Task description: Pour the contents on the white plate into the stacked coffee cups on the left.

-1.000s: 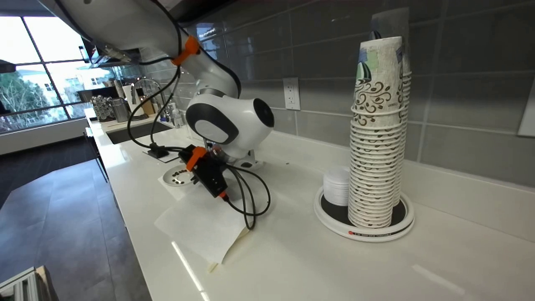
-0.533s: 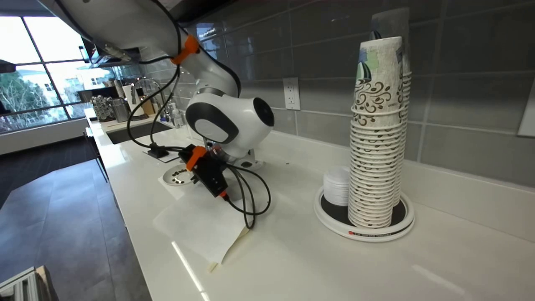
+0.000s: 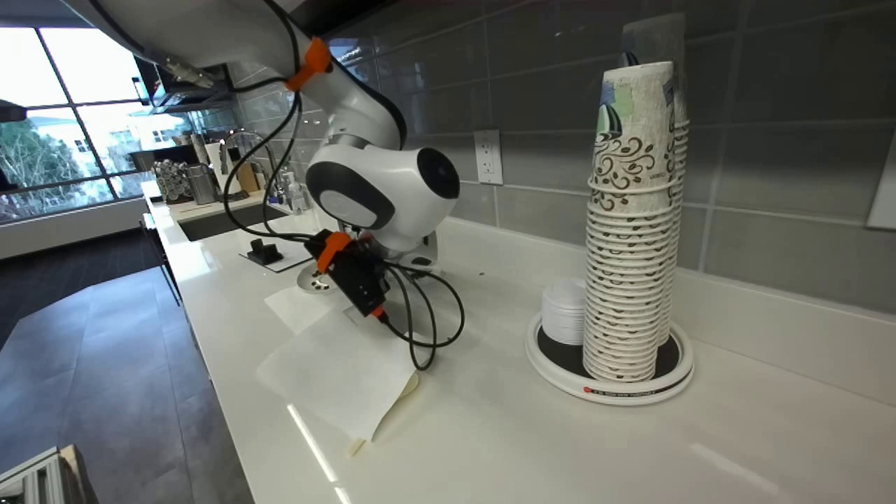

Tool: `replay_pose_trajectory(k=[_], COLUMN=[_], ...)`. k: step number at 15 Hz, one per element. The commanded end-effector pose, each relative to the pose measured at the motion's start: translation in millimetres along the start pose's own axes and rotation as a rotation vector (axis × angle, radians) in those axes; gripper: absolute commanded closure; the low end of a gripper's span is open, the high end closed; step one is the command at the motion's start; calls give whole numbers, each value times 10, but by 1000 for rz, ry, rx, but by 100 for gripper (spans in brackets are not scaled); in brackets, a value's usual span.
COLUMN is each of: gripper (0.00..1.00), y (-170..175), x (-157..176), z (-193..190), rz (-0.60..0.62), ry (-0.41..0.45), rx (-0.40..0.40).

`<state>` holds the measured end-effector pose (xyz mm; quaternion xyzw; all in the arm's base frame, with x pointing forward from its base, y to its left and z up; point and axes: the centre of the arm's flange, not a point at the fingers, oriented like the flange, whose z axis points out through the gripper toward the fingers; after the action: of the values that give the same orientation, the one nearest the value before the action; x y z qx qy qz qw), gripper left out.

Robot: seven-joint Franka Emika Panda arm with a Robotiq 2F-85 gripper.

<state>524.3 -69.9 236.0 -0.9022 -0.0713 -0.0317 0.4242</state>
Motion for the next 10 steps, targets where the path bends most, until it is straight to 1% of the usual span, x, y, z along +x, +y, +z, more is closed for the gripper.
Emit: replay_pose_trajectory(k=[1,5,10], gripper=[98,98,98], y=[-354,-587,-967], x=[-80,-14,247], z=[-186,-269,-129], rz=[5,-5,-39], ry=[131,207,253], rx=[-11,-10,-38])
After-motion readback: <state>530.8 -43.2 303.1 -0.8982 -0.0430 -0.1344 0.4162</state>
